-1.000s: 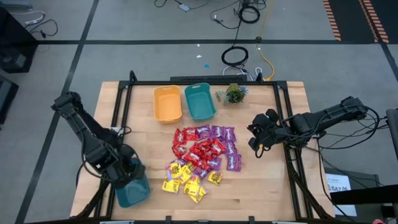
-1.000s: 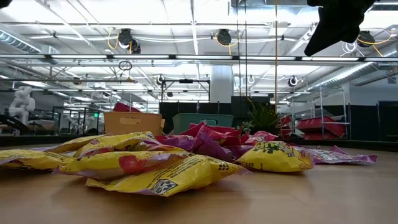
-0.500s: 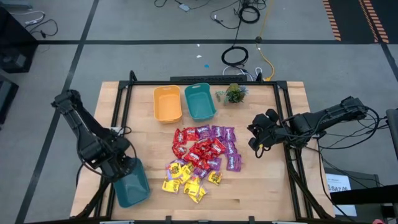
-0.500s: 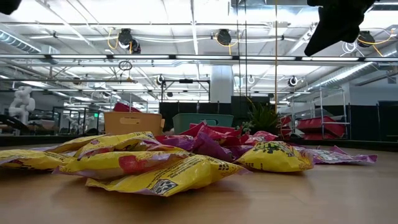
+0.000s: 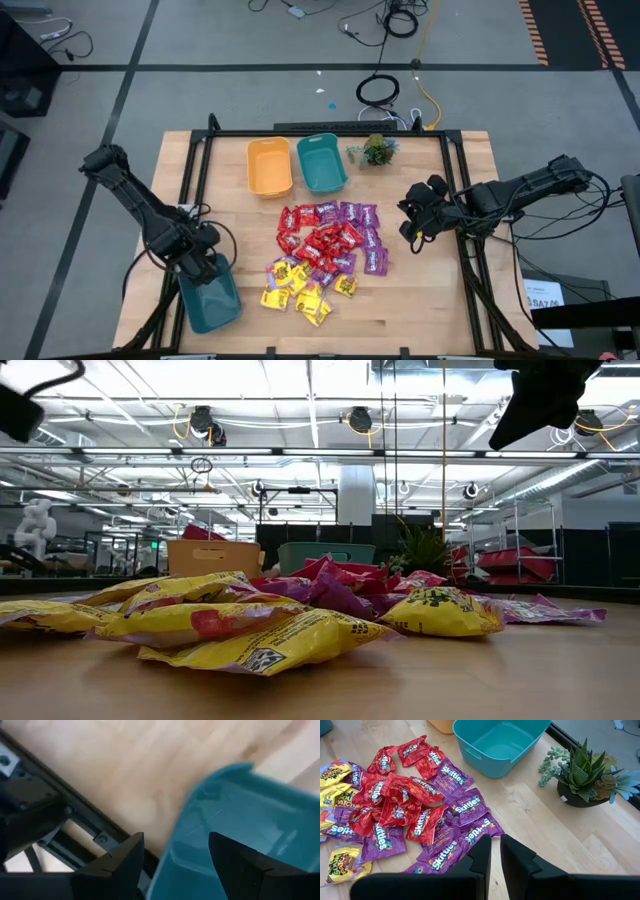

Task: Sort candy
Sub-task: Move the blue bin to the top left of the table

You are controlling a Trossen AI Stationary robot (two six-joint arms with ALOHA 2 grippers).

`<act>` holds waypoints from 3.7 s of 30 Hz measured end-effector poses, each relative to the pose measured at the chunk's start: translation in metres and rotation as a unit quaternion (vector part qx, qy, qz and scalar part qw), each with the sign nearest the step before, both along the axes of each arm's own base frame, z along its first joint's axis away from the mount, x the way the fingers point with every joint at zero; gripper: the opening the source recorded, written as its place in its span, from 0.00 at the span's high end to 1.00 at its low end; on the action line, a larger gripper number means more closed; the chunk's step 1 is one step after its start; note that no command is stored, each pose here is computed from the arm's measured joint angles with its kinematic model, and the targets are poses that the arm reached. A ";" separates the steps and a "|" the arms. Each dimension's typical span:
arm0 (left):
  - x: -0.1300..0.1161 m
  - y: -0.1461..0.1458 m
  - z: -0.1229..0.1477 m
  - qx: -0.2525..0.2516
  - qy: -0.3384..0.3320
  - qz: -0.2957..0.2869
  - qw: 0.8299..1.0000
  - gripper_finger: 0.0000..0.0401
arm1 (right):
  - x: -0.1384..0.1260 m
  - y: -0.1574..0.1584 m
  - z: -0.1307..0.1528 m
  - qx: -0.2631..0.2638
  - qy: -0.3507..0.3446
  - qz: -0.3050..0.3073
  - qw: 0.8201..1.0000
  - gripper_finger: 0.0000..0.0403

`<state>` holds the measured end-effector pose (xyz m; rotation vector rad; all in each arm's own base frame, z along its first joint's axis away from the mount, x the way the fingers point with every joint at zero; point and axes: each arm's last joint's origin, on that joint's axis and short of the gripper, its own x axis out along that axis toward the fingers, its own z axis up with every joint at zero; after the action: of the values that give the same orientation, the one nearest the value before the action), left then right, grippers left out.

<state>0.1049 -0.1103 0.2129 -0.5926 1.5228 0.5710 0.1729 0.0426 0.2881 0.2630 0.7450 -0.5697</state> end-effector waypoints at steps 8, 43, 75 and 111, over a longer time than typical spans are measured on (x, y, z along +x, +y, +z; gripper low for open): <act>0.002 -0.002 -0.012 -0.019 -0.014 -0.011 1.000 0.56 | 0.000 0.000 0.000 0.000 0.000 0.000 1.000 0.92; 0.046 0.037 0.062 0.027 -0.109 -0.036 0.993 0.98 | 0.000 0.000 0.000 -0.012 0.007 0.011 1.000 0.92; 0.101 0.265 0.210 0.191 -0.078 -0.294 0.933 0.98 | 0.020 0.005 -0.012 -0.012 -0.015 -0.055 0.998 0.92; 0.028 0.345 0.076 0.049 0.028 -0.197 0.979 0.98 | 0.054 0.004 -0.034 -0.007 -0.013 -0.089 0.996 0.92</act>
<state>0.1330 0.2350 0.2893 -0.1881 1.6014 0.3554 0.2264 0.0461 0.2542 0.3258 0.6972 -0.7392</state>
